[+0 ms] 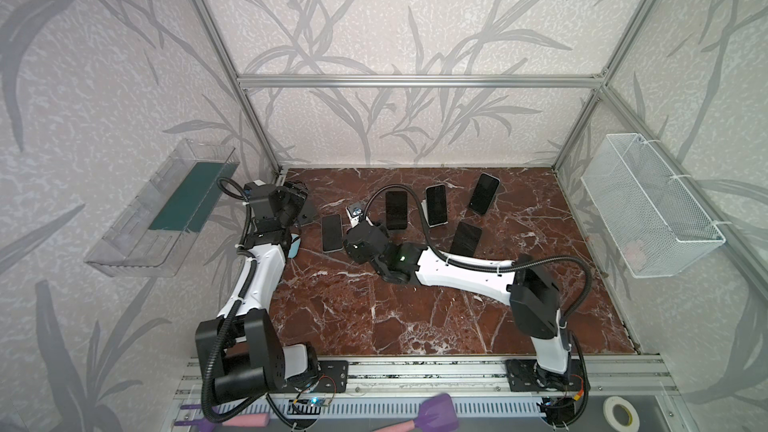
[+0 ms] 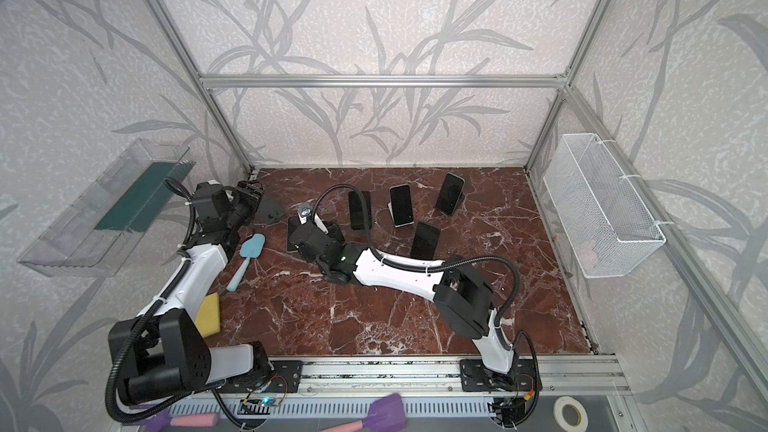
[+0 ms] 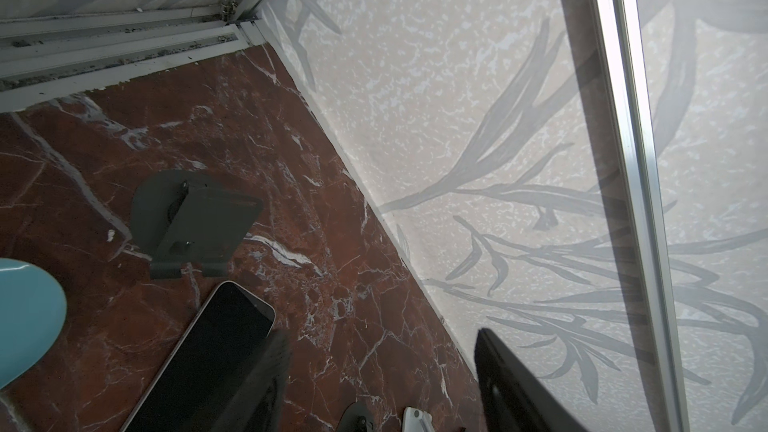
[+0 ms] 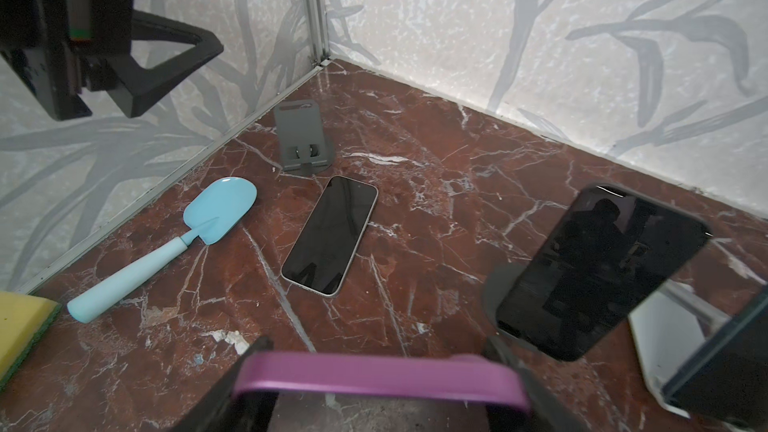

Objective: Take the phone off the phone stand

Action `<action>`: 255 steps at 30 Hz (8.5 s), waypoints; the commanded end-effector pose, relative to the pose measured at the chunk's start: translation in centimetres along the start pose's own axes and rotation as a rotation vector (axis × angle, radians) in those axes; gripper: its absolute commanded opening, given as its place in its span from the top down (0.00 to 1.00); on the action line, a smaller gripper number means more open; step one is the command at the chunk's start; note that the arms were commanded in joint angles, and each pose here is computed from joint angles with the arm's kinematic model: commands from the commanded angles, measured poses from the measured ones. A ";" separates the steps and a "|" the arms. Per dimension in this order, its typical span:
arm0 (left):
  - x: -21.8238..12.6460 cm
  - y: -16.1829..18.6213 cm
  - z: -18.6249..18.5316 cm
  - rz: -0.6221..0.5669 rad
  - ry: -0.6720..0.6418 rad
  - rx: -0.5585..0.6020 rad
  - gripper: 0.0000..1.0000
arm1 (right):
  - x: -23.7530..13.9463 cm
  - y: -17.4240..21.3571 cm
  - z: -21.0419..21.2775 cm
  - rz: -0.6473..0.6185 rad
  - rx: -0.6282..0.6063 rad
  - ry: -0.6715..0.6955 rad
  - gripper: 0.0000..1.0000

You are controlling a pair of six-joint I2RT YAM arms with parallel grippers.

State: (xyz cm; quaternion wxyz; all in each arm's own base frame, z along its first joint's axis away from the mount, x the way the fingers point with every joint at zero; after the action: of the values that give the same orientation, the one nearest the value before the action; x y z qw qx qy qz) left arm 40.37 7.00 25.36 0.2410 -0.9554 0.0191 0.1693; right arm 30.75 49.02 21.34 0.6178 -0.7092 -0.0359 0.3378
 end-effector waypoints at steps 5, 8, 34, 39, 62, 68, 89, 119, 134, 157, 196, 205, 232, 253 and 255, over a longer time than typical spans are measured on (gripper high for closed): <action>0.3 -0.9 -0.1 0.000 0.020 -0.043 0.29 | 3.0 -0.9 1.2 0.001 0.076 0.003 0.35; 0.4 -1.0 0.0 0.003 0.019 -0.051 0.30 | 4.5 -0.3 1.0 0.036 0.095 0.012 0.35; 0.5 -1.6 0.4 0.005 0.034 -0.089 0.34 | 13.5 3.9 -3.5 0.220 0.238 0.146 0.38; 0.6 -1.5 0.4 0.007 0.033 -0.091 0.34 | 14.5 5.5 -3.5 0.247 0.228 0.143 0.37; 0.4 -1.2 -0.5 0.032 0.080 -0.125 0.35 | 16.7 9.2 -2.3 0.293 0.279 0.061 0.33; 0.3 -1.1 -1.1 0.048 0.117 -0.153 0.35 | 17.0 9.9 -2.6 0.294 0.267 0.079 0.33; 1.5 -0.3 -0.3 0.090 0.108 -0.185 0.36 | 19.8 12.6 -3.5 0.294 0.317 0.080 0.29; 0.7 -0.8 -0.5 0.056 0.104 -0.163 0.36 | 6.0 2.9 -0.6 0.198 -0.040 -0.008 0.19; 0.9 -0.6 -0.4 0.070 0.109 -0.179 0.36 | 4.1 15.1 -1.1 0.484 -0.230 0.004 0.12; 1.2 -0.5 -0.5 0.073 0.117 -0.168 0.37 | 10.6 15.2 -3.5 0.485 -0.196 0.126 0.13; 0.3 3.2 -5.2 0.175 0.230 -0.089 0.36 | -7.4 5.5 -9.9 0.141 -0.085 0.078 0.00; -1.2 13.1 -13.5 0.495 0.527 -0.006 0.30 | -6.8 10.5 -15.7 0.245 0.173 0.049 0.01; -2.0 17.0 -15.6 0.616 0.636 0.019 0.31 | -3.4 17.0 -15.7 0.373 0.262 0.085 0.25; -3.1 15.8 -15.6 0.536 0.622 0.091 0.33 | -10.2 5.3 -13.8 0.097 0.037 0.089 0.45; -3.2 15.7 -15.4 0.520 0.608 0.101 0.33 | -11.6 3.1 -14.4 0.060 0.017 0.106 0.44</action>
State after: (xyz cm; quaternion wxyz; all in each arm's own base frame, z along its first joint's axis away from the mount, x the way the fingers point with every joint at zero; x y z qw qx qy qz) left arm 40.85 -14.32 30.36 0.1977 -0.9135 0.3525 -0.0476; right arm 27.49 31.60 17.76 0.5946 -0.7104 0.0519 0.3729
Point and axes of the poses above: each gripper's point midway between its finger pads, its own x axis out along the fingers, its own z axis along the line the jaws close on, y = z × x, the point moved 2 cm from there along -x, back along the fingers, and after that the axes turned 1 degree about -x, right-handed, at the moved point
